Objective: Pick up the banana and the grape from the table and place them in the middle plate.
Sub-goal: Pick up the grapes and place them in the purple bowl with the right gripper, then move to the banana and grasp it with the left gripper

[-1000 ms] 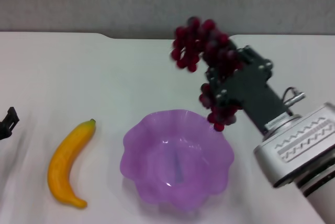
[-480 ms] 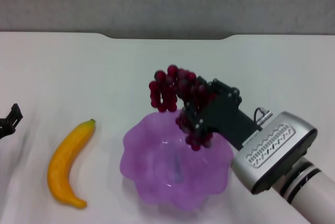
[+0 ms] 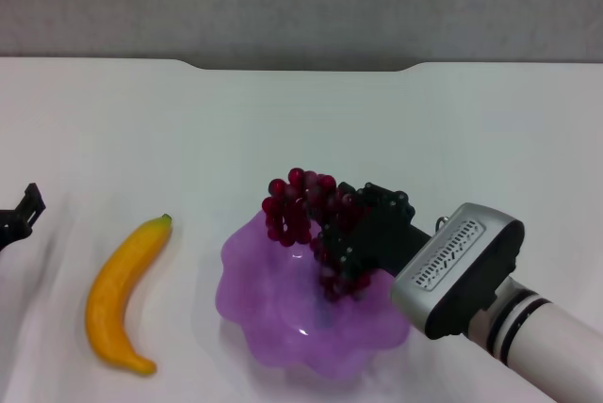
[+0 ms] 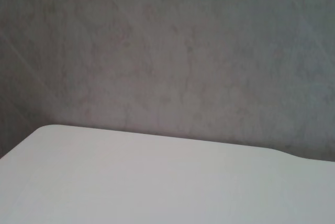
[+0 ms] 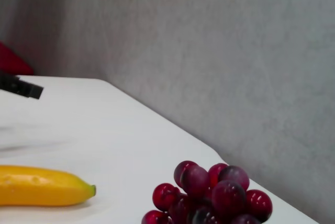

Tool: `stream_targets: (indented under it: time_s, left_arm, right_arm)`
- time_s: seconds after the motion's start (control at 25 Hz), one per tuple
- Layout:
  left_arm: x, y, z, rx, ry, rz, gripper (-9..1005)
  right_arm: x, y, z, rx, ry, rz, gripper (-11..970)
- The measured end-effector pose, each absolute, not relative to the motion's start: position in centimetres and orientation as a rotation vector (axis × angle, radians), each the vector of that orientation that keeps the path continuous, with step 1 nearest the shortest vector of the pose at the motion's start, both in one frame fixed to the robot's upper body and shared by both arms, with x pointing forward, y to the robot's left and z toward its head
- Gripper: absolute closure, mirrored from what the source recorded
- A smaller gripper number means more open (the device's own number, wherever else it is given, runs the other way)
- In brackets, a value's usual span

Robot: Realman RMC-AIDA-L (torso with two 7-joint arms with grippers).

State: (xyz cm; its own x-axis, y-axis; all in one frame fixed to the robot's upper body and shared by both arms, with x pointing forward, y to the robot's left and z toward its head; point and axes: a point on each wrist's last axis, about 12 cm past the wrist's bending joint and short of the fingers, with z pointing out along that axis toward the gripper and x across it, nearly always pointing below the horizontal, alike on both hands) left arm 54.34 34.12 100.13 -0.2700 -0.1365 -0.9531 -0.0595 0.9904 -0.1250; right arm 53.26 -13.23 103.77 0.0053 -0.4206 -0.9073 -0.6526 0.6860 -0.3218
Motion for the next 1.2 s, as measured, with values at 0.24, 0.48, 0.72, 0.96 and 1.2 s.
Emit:
stream_targets:
  time_s: [0.24, 0.48, 0.72, 0.96, 1.2]
  left_arm:
    - [54.5, 34.0, 100.2, -0.137, 1.845, -0.077, 256]
    - [54.4, 33.9, 100.1, -0.137, 1.847, -0.078, 256]
    - [54.4, 33.9, 100.1, -0.139, 1.847, -0.077, 256]
    - [54.2, 34.1, 100.0, -0.145, 1.850, -0.075, 256]
    - [54.3, 33.9, 100.0, -0.141, 1.850, -0.081, 256]
  right_arm:
    - [53.2, -12.9, 103.7, -0.929, 1.602, 0.223, 511]
    - [53.0, -12.9, 103.6, -0.938, 1.585, 0.227, 503]
    - [52.5, -12.7, 103.4, -0.954, 1.554, 0.235, 177]
    - [52.2, -13.9, 104.5, -0.837, 1.416, 0.223, 67]
    - [53.5, -18.8, 104.0, -0.665, 1.424, 0.103, 62]
